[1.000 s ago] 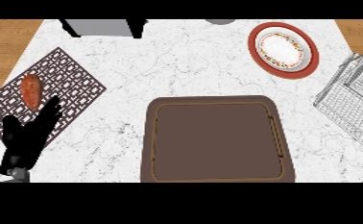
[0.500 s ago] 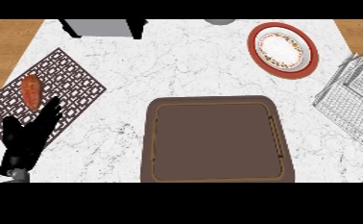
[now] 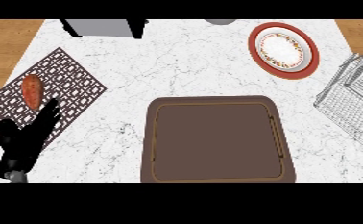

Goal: Pick the lemon from the tray and place it in the tiered basket

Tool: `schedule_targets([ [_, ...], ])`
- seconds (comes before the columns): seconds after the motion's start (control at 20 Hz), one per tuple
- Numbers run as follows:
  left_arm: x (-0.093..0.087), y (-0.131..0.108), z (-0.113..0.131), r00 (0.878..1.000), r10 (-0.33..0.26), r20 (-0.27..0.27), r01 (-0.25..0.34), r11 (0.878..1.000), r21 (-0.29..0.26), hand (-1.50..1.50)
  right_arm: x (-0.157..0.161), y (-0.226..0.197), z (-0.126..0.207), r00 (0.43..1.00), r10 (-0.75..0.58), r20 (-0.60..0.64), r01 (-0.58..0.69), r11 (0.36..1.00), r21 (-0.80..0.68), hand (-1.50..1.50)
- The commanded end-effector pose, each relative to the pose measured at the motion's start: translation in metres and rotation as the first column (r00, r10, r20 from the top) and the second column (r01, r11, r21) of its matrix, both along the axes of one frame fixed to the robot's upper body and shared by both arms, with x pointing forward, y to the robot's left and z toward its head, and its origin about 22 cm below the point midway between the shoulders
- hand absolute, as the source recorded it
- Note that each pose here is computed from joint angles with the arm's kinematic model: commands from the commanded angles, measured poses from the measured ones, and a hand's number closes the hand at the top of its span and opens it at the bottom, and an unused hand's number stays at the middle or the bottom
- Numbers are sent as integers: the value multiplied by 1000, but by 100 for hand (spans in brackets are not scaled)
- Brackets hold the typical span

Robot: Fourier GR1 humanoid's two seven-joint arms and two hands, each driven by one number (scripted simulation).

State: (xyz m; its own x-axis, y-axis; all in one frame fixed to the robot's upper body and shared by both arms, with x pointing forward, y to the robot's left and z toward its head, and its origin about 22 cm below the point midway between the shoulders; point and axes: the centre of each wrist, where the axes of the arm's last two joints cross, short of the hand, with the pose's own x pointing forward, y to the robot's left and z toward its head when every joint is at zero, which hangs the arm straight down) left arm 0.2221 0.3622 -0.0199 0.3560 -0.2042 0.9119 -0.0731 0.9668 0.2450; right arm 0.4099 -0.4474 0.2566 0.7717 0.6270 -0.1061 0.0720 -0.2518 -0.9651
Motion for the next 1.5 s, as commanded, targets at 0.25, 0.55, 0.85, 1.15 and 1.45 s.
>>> schedule_targets([
  [0.25, -1, -7, -1, 1000, 5, -3, -5, 1000, -10, 0, -17, -29, -42, 951, -267, -157, 298, 927, 227, -150],
  [0.55, 8, 0, 5, 1000, 17, 11, -17, 1000, 18, 0, -11, -18, -31, 974, -222, 53, 199, 940, 276, -150],
  [0.85, 9, 1, 14, 1000, 4, 6, -4, 1000, 2, 0, -24, -29, 22, 897, -230, 378, 134, 955, 263, -150],
  [1.15, -10, -4, -8, 999, 33, -14, -32, 999, 18, 0, -50, -47, 73, 753, -421, 505, 174, 868, 465, -150],
  [1.45, -33, 9, -14, 994, 98, -49, -97, 995, 8, 0, -91, -77, 85, 586, -435, 683, -42, 826, 562, -150],
])
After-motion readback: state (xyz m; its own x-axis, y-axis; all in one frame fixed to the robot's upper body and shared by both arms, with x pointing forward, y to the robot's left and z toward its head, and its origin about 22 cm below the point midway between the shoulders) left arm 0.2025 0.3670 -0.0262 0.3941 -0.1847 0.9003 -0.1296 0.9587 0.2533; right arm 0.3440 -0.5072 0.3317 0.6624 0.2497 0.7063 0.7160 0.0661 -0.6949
